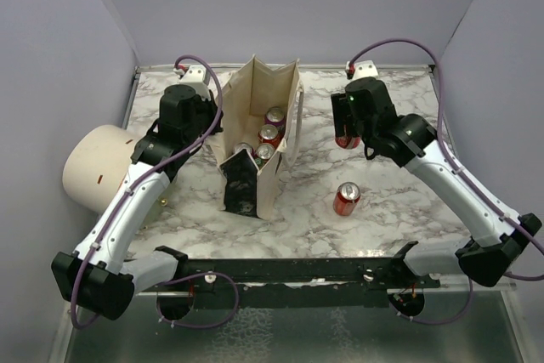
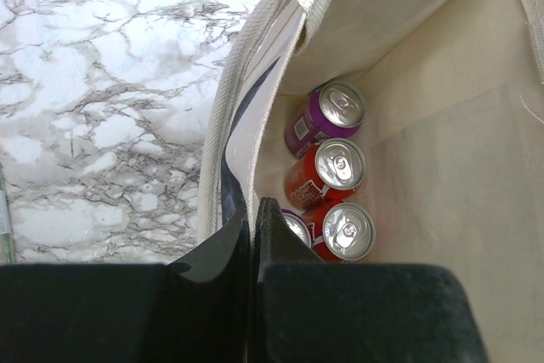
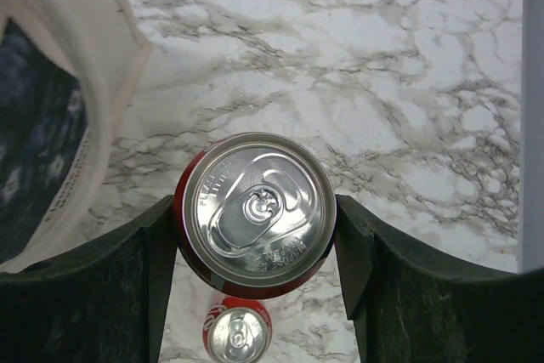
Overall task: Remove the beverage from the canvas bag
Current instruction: Place the drink at the center of the board.
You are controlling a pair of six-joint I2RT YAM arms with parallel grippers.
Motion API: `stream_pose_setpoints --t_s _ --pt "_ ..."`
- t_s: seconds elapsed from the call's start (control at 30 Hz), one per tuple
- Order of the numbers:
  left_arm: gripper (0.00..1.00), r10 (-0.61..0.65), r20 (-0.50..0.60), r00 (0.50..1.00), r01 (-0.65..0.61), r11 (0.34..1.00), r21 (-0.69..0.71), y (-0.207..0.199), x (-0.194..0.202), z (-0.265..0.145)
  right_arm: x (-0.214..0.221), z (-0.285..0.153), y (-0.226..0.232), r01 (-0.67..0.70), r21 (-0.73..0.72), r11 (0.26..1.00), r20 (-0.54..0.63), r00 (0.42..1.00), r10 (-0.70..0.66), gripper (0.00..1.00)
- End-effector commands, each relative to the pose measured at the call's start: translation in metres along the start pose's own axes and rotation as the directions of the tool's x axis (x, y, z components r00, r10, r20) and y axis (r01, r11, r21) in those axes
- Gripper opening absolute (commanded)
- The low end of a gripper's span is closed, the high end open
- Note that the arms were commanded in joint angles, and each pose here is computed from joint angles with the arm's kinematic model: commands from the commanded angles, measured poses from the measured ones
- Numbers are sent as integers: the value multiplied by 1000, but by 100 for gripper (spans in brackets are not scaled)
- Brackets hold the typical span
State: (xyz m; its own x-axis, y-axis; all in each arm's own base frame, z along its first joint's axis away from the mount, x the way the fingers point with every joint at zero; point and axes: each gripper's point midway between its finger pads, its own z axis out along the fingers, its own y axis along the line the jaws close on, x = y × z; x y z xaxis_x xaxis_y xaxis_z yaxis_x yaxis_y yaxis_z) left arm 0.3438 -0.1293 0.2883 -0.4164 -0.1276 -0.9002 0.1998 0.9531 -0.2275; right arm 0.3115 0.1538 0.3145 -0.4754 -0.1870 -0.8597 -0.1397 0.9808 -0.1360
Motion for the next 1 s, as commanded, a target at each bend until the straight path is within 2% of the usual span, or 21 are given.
stream_pose_setpoints --t_s 0.0,0.13,0.5,0.63,0.97 --pt "0 -11 159 987 1 998 59 -13 -45 -21 -18 32 -26 -129 111 985 124 986 115 2" --pt "0 -27 163 986 17 998 62 -13 -46 -20 5 49 -24 -119 75 990 178 979 104 2" --pt "0 -144 144 979 130 986 103 -19 -34 -20 70 86 -17 -167 71 984 218 965 148 2" --pt "0 -135 140 981 121 987 105 -19 -32 -21 105 97 -16 -165 94 982 159 976 149 2" --pt "0 -134 129 983 118 985 124 -23 -31 -17 155 106 -13 -172 94 981 92 982 163 2"
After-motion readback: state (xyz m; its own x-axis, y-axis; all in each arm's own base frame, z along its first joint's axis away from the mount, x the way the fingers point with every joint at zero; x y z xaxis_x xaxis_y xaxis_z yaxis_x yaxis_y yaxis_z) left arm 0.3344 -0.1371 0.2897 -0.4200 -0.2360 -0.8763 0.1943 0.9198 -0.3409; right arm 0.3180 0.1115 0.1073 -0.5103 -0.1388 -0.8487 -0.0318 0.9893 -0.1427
